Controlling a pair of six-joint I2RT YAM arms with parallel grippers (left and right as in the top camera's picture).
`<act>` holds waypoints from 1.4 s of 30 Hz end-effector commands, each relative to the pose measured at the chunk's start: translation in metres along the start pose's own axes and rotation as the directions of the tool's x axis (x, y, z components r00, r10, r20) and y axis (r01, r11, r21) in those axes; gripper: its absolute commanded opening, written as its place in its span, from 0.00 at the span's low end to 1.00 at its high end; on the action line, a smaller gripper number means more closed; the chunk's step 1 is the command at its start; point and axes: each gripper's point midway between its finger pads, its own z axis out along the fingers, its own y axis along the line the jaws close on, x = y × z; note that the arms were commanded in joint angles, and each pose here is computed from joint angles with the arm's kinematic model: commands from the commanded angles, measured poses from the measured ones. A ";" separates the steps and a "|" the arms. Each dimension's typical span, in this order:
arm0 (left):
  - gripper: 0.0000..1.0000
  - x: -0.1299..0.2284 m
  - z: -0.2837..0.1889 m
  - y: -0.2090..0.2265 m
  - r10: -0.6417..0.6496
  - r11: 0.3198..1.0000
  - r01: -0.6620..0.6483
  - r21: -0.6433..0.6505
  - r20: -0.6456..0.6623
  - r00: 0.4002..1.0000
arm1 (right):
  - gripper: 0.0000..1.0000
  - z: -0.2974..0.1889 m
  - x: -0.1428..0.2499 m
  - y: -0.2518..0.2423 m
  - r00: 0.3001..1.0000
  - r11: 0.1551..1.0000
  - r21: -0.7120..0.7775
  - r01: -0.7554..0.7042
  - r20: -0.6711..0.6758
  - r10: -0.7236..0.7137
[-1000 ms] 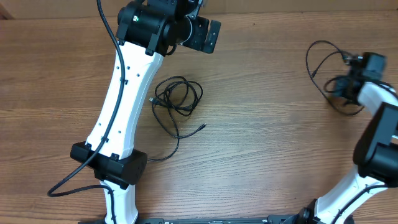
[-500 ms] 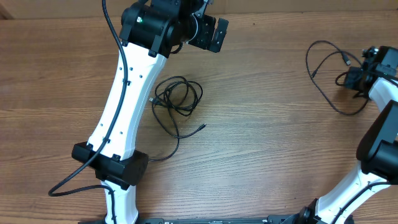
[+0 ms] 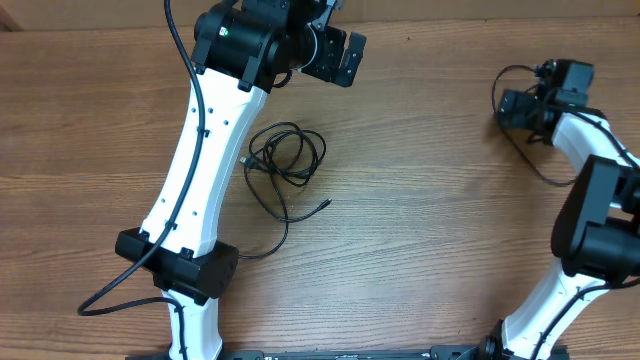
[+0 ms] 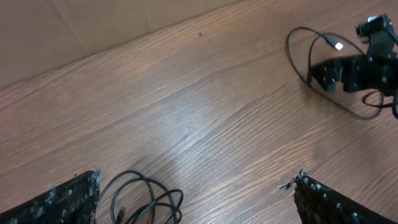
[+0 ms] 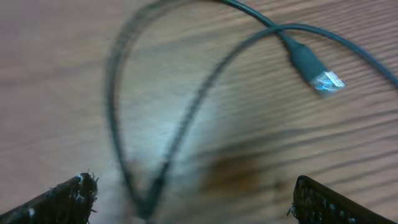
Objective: Untangle cables
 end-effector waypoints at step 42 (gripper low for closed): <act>1.00 0.011 -0.003 0.001 0.069 0.997 -0.070 -0.017 -0.044 0.997 | 1.00 0.051 0.058 0.025 0.930 0.928 -0.182 0.327 -0.112 -0.349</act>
